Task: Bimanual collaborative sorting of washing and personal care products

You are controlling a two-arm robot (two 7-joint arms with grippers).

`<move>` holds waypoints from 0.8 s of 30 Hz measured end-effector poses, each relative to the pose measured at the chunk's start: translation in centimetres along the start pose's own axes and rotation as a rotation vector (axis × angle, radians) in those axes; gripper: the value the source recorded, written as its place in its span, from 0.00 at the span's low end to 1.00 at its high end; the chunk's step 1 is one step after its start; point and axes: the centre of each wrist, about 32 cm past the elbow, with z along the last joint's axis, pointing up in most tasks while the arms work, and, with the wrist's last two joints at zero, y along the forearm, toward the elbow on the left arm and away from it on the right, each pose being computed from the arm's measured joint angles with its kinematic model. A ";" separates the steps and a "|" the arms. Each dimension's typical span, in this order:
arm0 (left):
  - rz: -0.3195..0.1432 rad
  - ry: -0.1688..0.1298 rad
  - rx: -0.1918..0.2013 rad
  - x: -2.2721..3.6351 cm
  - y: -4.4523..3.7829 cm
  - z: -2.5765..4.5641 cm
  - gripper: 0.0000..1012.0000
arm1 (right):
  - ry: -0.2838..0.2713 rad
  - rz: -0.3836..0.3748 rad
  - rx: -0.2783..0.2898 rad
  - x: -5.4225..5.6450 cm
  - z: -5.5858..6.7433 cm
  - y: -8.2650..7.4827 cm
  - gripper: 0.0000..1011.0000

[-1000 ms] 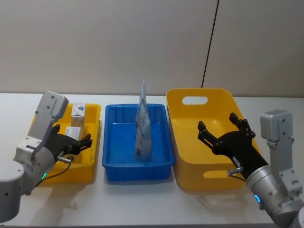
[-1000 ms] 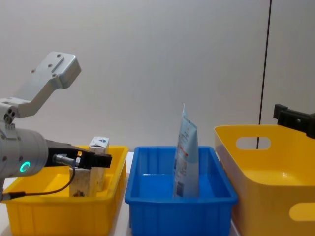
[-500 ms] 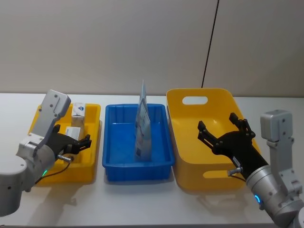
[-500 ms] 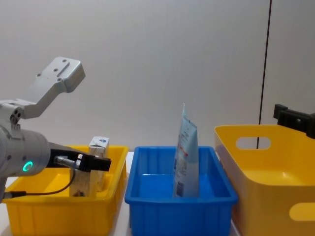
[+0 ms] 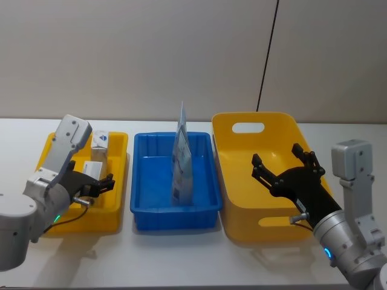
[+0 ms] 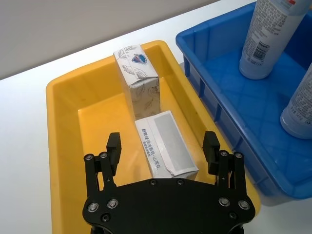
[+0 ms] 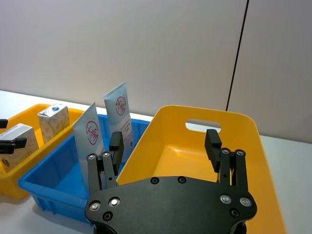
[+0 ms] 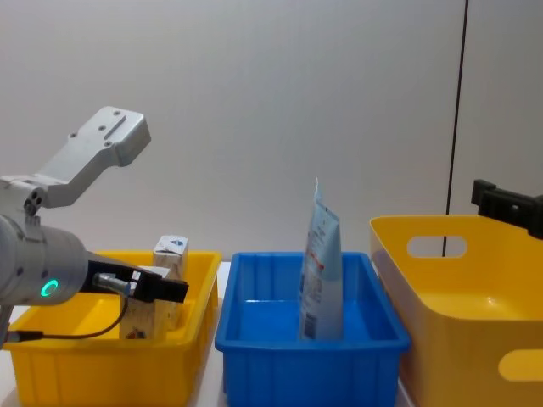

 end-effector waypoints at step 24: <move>-0.002 -0.005 0.064 -0.16 -0.90 -0.47 0.99 | 0.000 0.000 0.000 0.0 0.0 0.0 0.99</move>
